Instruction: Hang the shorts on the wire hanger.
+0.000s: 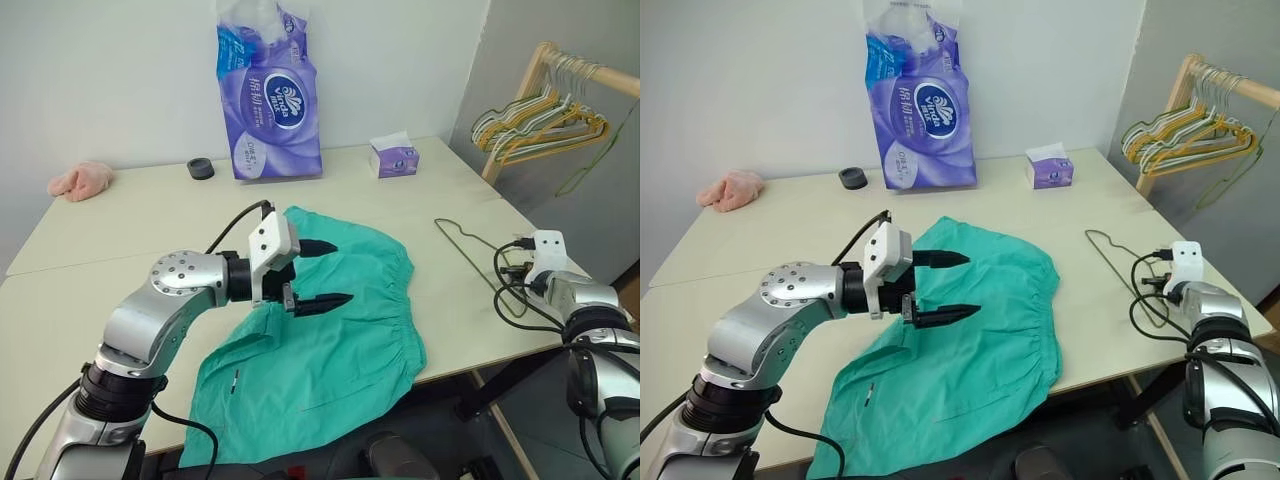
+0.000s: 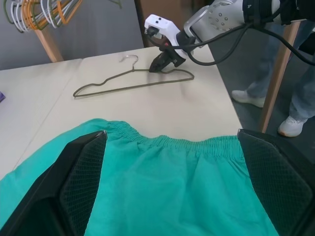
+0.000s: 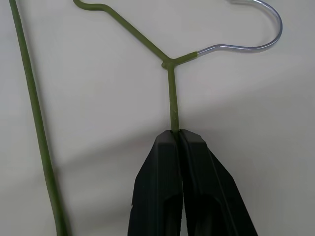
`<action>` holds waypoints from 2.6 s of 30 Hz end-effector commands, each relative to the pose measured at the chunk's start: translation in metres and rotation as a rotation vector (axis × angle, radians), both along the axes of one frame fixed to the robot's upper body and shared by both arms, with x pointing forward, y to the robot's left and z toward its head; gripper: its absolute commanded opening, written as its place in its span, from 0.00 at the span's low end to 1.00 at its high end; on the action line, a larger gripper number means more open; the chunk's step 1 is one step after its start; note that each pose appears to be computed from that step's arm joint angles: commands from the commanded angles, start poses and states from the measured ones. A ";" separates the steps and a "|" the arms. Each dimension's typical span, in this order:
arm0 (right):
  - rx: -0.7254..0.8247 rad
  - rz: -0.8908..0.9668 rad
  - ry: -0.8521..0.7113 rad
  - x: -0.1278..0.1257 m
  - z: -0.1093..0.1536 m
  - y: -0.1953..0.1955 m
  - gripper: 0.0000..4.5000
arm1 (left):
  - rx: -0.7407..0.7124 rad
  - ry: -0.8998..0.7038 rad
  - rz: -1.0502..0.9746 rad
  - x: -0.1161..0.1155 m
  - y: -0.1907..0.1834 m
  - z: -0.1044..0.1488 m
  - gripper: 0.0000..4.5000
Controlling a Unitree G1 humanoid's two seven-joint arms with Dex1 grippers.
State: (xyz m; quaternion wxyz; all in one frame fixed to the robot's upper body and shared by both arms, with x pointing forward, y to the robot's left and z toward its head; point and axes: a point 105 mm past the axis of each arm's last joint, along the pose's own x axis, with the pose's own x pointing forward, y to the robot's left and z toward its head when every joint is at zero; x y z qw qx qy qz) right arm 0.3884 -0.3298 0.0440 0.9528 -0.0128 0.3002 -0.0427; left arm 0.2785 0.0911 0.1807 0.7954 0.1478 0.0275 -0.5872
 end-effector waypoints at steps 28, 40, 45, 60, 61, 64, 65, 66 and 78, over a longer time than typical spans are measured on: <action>-0.597 1.153 -0.814 -0.022 0.162 0.225 0.01 | -0.151 0.196 0.476 0.070 0.114 0.021 1.00; -0.708 1.385 -0.919 -0.041 0.162 0.259 0.01 | -0.014 0.325 0.237 0.039 0.078 -0.013 1.00; -0.731 1.433 -0.991 -0.050 0.171 0.271 0.01 | 0.036 0.351 0.219 0.033 0.080 -0.024 1.00; -0.666 1.461 -1.119 -0.065 0.186 0.283 0.00 | 0.039 0.393 0.173 0.020 0.077 -0.037 0.73; -0.665 1.462 -1.118 -0.065 0.186 0.283 0.00 | 0.039 0.392 0.172 0.020 0.076 -0.037 0.66; -0.660 1.466 -1.116 -0.066 0.186 0.283 0.00 | 0.042 0.391 0.169 0.018 0.075 -0.038 0.44; -0.658 1.467 -1.116 -0.066 0.186 0.283 0.00 | 0.042 0.391 0.169 0.018 0.075 -0.039 0.37; -0.654 1.470 -1.115 -0.066 0.185 0.283 0.00 | 0.042 0.392 0.167 0.018 0.075 -0.039 0.30; -0.689 1.633 -0.955 -0.081 0.153 0.276 0.18 | 0.041 0.373 0.173 0.017 0.071 -0.039 0.00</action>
